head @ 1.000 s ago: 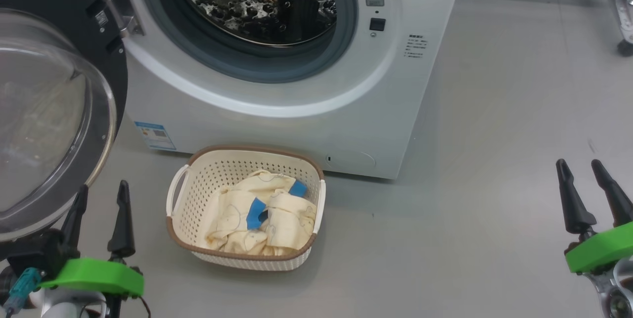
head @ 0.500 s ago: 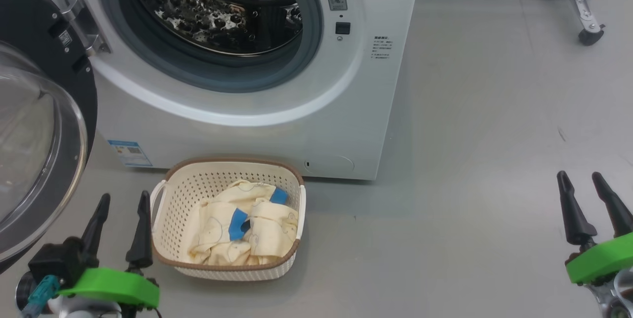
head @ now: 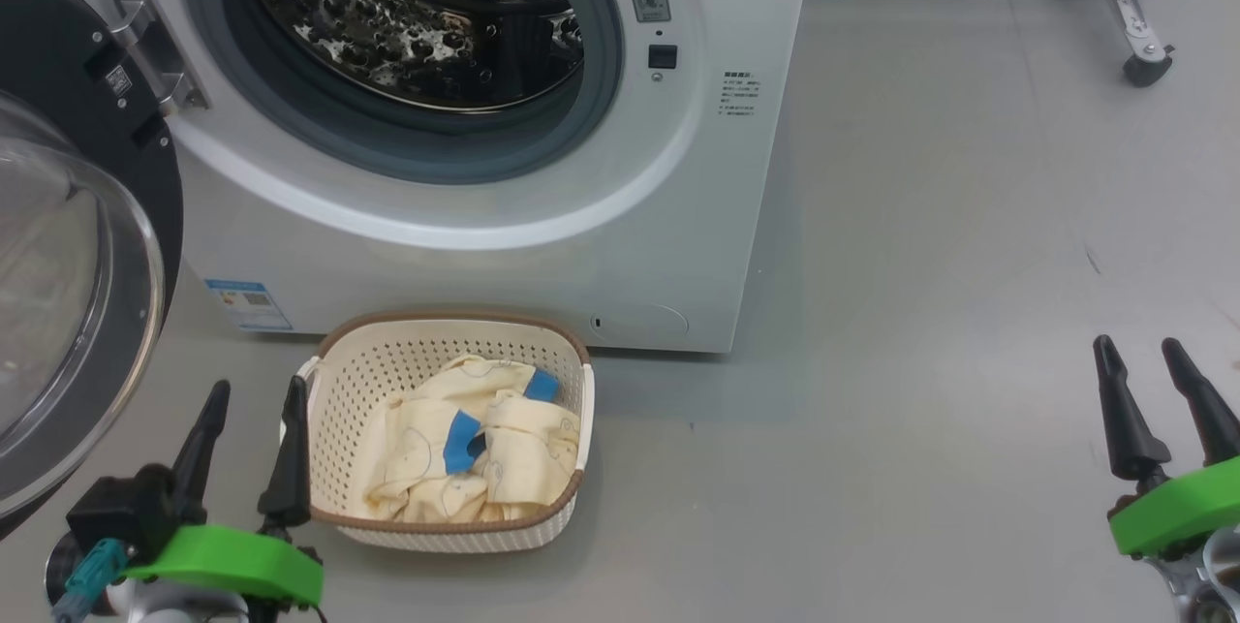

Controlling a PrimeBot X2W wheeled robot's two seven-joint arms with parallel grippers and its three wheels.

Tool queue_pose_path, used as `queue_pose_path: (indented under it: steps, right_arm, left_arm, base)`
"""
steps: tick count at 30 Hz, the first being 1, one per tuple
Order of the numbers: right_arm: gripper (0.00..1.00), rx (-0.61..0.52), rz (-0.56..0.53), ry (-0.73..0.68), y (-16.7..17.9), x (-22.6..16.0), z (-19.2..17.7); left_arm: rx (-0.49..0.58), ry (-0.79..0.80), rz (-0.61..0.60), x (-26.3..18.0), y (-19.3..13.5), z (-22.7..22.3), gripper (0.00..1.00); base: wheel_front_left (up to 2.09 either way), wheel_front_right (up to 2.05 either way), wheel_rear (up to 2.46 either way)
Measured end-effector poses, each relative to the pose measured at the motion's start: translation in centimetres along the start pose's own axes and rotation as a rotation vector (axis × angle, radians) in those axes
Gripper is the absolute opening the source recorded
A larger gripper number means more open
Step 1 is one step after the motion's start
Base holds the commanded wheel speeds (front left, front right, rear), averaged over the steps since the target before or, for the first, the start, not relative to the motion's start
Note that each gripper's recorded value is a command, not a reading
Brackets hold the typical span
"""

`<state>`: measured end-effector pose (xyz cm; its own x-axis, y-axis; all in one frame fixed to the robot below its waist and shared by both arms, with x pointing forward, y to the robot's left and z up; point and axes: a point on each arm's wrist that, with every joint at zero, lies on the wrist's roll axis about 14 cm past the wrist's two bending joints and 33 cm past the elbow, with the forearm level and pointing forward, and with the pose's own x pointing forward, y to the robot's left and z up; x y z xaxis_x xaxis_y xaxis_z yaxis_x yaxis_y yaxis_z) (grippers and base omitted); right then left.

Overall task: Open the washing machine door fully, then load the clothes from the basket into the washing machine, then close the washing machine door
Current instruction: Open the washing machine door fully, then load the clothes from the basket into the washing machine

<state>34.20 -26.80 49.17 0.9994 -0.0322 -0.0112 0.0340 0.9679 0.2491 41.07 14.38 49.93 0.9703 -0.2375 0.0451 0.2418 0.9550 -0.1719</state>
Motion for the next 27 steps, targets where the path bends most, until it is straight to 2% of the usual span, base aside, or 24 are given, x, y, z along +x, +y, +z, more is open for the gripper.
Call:
queue_pose_path:
  steps: [11,27]
  right_arm:
    - [1.00,0.001,0.002,0.008,0.1,0.1,-0.3]
    - [1.00,0.008,0.012,0.026,0.6,0.6,-0.9]
  left_arm:
    - [-0.014,0.036,-0.018,-0.1,-0.2,-1.1,1.00]
    - [-0.005,0.047,-0.039,0.2,-0.5,-1.4,1.00]
  base:
    - [0.17,-0.34,0.17]
    - [1.10,-1.20,0.10]
